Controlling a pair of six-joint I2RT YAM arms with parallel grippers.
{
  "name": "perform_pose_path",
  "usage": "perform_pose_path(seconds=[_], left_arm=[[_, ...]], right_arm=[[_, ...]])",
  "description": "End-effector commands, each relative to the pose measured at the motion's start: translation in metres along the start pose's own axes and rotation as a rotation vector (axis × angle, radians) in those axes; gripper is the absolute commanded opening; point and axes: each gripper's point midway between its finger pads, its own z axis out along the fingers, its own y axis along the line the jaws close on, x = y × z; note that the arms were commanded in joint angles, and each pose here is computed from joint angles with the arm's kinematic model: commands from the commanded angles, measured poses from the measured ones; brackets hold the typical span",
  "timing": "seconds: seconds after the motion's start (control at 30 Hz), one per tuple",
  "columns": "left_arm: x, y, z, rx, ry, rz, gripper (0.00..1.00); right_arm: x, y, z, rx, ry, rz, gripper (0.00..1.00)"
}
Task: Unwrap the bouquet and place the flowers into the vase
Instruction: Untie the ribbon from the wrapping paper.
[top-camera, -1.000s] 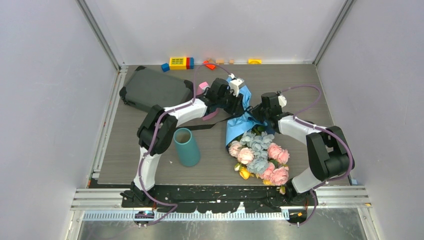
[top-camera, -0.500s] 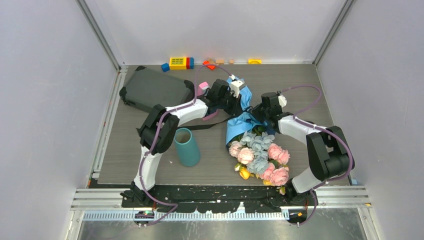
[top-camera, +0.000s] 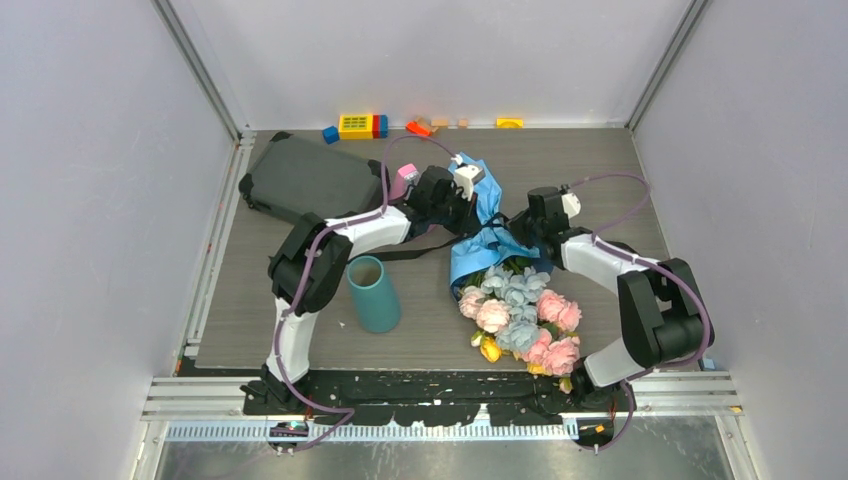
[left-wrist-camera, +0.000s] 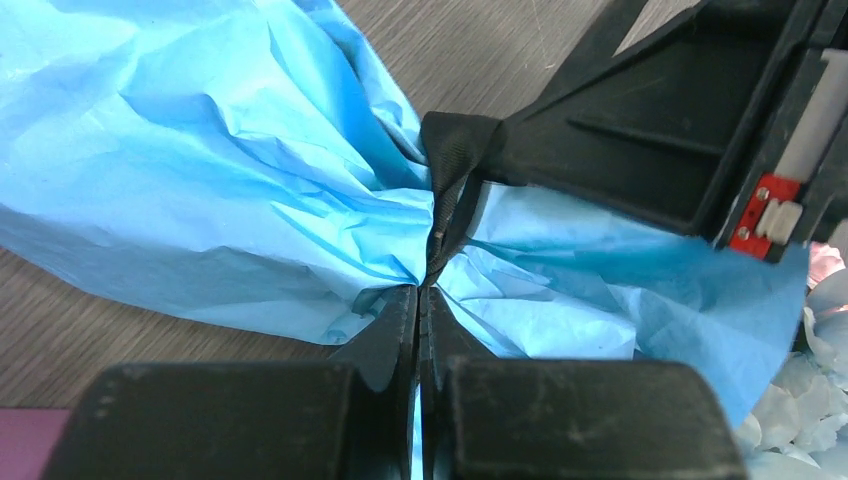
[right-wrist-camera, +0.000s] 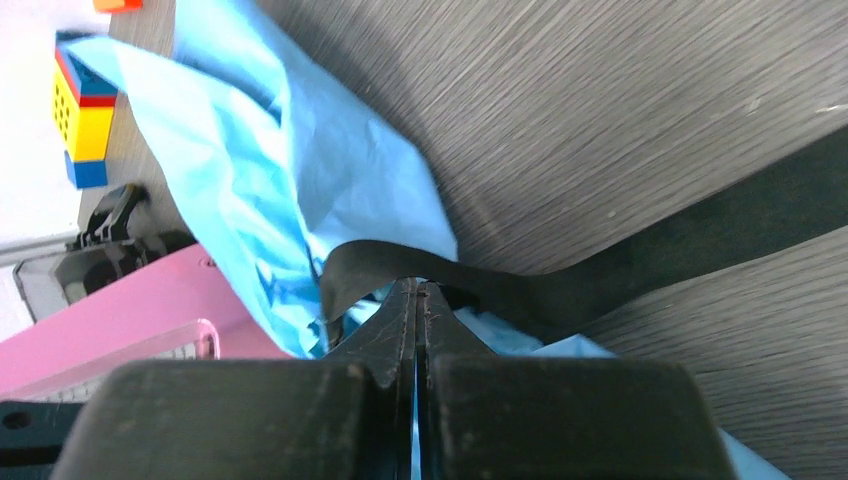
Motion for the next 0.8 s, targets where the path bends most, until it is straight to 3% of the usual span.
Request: perform_pose_path(seconds=[0.0, 0.33, 0.5, 0.77], left_arm=[[-0.029, -0.004, -0.019, -0.014, -0.077, 0.003, 0.0], [-0.028, -0.003, -0.024, -0.014, -0.079, -0.017, 0.01], [-0.03, -0.002, -0.024, -0.013, -0.087, -0.027, 0.01], [-0.035, -0.005, -0.025, -0.002, -0.11, -0.037, 0.01]], right_arm=[[-0.03, -0.003, -0.006, 0.016, -0.108, 0.016, 0.0], [-0.034, 0.01, -0.011, -0.07, -0.103, 0.002, 0.0], [-0.024, 0.034, -0.019, -0.151, -0.012, -0.074, 0.0], [-0.015, 0.049, -0.037, -0.195, 0.067, -0.014, 0.21]])
